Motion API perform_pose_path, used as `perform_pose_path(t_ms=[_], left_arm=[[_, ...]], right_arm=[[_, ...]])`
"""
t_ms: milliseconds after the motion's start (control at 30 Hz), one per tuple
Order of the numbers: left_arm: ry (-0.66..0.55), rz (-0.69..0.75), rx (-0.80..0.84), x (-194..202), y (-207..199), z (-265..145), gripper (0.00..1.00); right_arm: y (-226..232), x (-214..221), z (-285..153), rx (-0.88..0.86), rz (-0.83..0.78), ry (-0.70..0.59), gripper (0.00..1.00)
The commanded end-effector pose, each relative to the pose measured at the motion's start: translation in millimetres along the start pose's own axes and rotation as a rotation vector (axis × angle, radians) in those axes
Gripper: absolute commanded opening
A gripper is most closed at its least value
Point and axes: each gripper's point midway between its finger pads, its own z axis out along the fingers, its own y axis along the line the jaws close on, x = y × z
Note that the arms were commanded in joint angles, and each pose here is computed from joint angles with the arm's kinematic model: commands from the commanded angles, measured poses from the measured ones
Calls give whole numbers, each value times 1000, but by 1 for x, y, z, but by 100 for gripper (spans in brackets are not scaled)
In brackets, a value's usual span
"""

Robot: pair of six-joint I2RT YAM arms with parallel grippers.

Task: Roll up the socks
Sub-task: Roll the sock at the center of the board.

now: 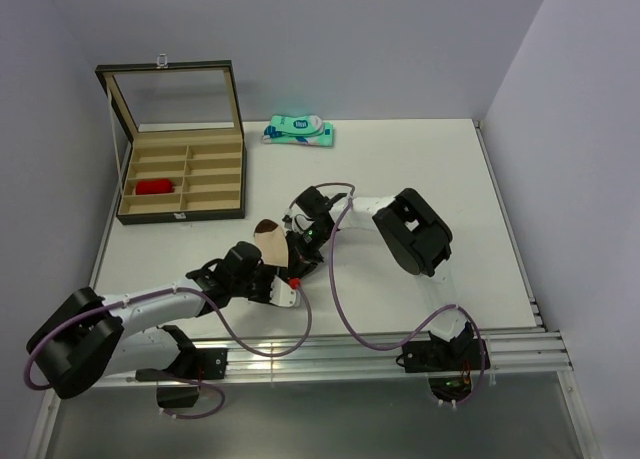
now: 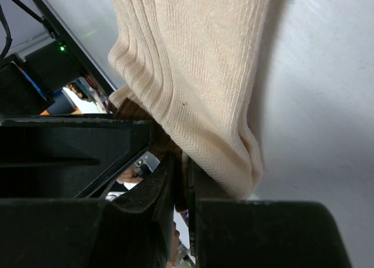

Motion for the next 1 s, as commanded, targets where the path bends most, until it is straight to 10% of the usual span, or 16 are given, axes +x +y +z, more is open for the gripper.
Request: perform_pose_path(t_ms=[0, 233, 400, 967], left_arm=[[-9, 26, -51, -4, 13, 4, 47], [30, -11, 1, 7, 3, 12, 28], [25, -78, 28, 2, 0, 13, 1], [-95, -377, 466, -20, -24, -21, 1]], right_arm=[[-16, 0, 1, 49, 27, -10, 2], [-10, 0, 1, 22, 33, -31, 5], [2, -2, -5, -25, 37, -96, 25], [2, -14, -93, 134, 24, -743, 47]])
